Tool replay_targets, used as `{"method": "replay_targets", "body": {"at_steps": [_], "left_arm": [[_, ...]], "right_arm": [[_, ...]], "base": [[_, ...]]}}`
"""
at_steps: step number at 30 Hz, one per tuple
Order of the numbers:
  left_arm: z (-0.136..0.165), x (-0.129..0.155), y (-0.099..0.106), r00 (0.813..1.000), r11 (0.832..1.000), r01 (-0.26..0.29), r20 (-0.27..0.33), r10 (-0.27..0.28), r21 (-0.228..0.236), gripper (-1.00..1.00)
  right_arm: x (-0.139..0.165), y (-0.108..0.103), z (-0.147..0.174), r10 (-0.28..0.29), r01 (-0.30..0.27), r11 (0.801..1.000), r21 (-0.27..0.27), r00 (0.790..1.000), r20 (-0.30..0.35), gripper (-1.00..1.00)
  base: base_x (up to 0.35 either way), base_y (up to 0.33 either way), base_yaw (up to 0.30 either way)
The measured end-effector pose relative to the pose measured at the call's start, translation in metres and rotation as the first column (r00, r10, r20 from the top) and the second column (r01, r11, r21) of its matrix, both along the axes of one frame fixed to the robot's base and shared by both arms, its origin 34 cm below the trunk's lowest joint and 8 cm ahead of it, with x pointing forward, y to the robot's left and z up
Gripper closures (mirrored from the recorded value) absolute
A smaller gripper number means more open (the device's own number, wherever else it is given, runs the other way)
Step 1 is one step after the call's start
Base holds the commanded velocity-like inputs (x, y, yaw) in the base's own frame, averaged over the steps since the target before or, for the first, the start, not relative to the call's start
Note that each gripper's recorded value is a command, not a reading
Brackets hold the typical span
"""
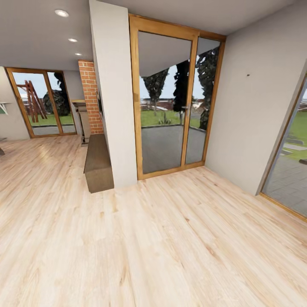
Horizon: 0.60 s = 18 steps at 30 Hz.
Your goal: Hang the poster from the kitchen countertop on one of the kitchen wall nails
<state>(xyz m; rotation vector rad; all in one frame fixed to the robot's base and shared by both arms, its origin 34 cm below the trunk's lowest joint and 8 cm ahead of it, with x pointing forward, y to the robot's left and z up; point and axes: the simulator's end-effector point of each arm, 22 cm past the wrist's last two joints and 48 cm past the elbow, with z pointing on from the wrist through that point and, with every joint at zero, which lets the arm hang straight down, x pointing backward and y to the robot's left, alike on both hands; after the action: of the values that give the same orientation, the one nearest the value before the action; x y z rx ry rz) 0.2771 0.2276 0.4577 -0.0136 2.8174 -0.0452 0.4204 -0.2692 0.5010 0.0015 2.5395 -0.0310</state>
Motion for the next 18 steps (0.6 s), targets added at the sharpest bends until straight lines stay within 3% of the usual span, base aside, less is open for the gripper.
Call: {"method": "replay_targets", "body": {"at_steps": [1,2,7,8,13,18], "left_arm": [[0.034,0.085,0.004,0.981,1.000,-0.006,0.192,0.005,0.004,-1.00],[0.085,0.164,0.007,0.925,1.000,-0.012,0.379,0.009,0.006,-1.00],[0.094,0.174,0.015,0.908,1.000,-0.020,0.420,0.013,0.012,-1.00],[0.099,0.178,0.018,0.884,1.000,-0.024,0.466,0.015,0.013,-1.00],[0.100,0.179,0.018,0.881,1.000,-0.024,0.473,0.015,0.014,-1.00],[0.100,0.179,0.018,0.880,1.000,-0.024,0.474,0.014,0.015,-1.00]], "right_arm": [[0.085,0.000,0.059,0.006,-0.005,1.000,-0.003,0.977,0.213,-1.00],[0.089,0.000,0.063,0.005,-0.004,1.000,-0.004,0.974,0.226,-1.00],[0.093,-0.001,0.067,0.009,-0.007,1.000,-0.008,0.971,0.241,-1.00],[0.092,-0.001,0.067,0.010,-0.008,1.000,-0.009,0.971,0.240,-1.00],[0.092,-0.001,0.067,0.010,-0.008,1.000,-0.009,0.971,0.239,-1.00],[0.092,-0.001,0.067,0.009,-0.007,1.000,-0.009,0.971,0.241,-1.00]], "base": [[0.000,0.000,0.000],[0.000,0.000,0.000],[0.000,0.000,0.000],[0.000,0.000,0.000],[0.000,0.000,-0.059],[0.000,0.000,-0.230]]}}
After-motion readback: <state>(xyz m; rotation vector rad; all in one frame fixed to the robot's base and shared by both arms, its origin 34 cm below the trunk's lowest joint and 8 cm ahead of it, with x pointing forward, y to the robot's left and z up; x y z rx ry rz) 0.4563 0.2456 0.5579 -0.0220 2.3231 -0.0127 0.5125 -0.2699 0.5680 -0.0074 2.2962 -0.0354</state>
